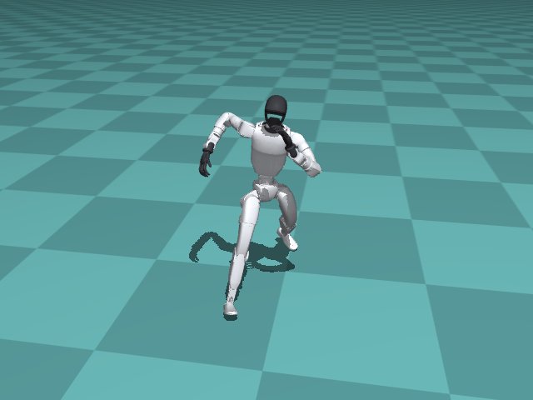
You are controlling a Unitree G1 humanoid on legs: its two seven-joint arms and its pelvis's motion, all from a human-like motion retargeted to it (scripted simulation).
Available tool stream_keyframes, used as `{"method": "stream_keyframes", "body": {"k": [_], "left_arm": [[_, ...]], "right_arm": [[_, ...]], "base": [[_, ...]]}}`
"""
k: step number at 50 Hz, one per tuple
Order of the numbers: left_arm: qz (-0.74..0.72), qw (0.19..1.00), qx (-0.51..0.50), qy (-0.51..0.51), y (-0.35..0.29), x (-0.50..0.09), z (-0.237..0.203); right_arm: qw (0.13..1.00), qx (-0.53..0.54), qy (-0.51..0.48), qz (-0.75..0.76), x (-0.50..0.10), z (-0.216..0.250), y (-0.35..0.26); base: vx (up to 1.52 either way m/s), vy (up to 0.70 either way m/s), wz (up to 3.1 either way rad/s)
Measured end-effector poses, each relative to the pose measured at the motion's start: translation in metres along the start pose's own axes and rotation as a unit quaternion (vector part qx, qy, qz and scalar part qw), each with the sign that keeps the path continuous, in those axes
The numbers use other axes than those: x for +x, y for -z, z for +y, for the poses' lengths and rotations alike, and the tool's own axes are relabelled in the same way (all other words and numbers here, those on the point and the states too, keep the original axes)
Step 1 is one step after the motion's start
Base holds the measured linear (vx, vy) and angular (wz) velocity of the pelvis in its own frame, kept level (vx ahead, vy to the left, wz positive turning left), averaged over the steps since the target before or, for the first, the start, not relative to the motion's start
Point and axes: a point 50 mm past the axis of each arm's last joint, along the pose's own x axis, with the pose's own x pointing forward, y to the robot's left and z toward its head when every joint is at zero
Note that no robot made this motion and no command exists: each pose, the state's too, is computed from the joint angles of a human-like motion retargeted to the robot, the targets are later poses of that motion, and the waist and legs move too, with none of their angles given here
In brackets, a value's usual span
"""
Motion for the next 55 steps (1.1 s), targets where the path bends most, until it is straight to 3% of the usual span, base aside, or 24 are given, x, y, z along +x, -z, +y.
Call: {"method": "stream_keyframes", "body": {"k": [5,8,11,16,22,29,33,37,40,44,47,50,55], "left_arm": [[0.139,0.989,-0.043,0.014,-0.005,-0.062,0.009],[0.411,0.901,-0.092,0.099,0.018,-0.163,-0.022],[0.616,0.76,-0.12,0.169,-0.007,-0.27,-0.042],[0.731,0.63,-0.198,0.172,-0.063,-0.319,0.007],[0.75,0.572,-0.253,0.215,-0.07,-0.299,0.073],[0.768,0.52,-0.37,-0.049,-0.08,-0.29,0.088],[0.724,0.581,-0.371,-0.032,-0.057,-0.281,0.056],[0.681,0.647,-0.342,0.006,0.0,-0.271,-0.036],[0.561,0.744,-0.362,0.021,0.045,-0.188,-0.103],[0.276,0.894,-0.354,0.016,0.046,-0.037,-0.081],[0.117,0.939,-0.323,-0.006,0.023,0.025,-0.042],[0.065,0.911,-0.406,-0.017,0.008,0.039,-0.026],[0.123,0.839,-0.529,-0.037,0.017,0.015,-0.02]], "right_arm": [[0.999,-0.015,-0.029,-0.005,0.019,0.002,0.0],[0.996,-0.034,0.038,-0.07,0.08,0.005,-0.011],[0.963,-0.109,0.1,-0.224,0.141,0.003,-0.091],[0.854,0.025,0.035,-0.518,0.134,0.041,-0.254],[0.718,0.103,-0.118,-0.679,0.037,0.061,-0.302],[0.612,0.212,-0.251,-0.72,-0.006,0.096,-0.305],[0.664,0.208,-0.241,-0.677,0.016,0.101,-0.292],[0.781,0.227,-0.131,-0.567,0.086,0.114,-0.265],[0.858,0.2,-0.011,-0.474,0.135,0.11,-0.227],[0.872,0.198,0.014,-0.448,0.124,0.079,-0.194],[0.89,0.177,0.011,-0.42,0.098,0.048,-0.167],[0.929,0.104,0.005,-0.356,0.073,0.028,-0.137],[0.963,0.007,-0.03,-0.266,0.062,0.028,-0.108]], "base": [[0.96,-0.79,-0.07],[0.71,-0.44,-0.18],[0.57,-0.2,0.78],[0.52,-0.01,0.89],[0.63,0.22,1.44],[0.63,0.27,2.0],[0.54,0.21,2.65],[0.39,0.09,3.89],[0.42,0.18,4.2],[0.65,0.2,3.22],[0.87,0.16,3.06],[1.05,0.01,2.95],[1.14,-0.21,1.78]]}}
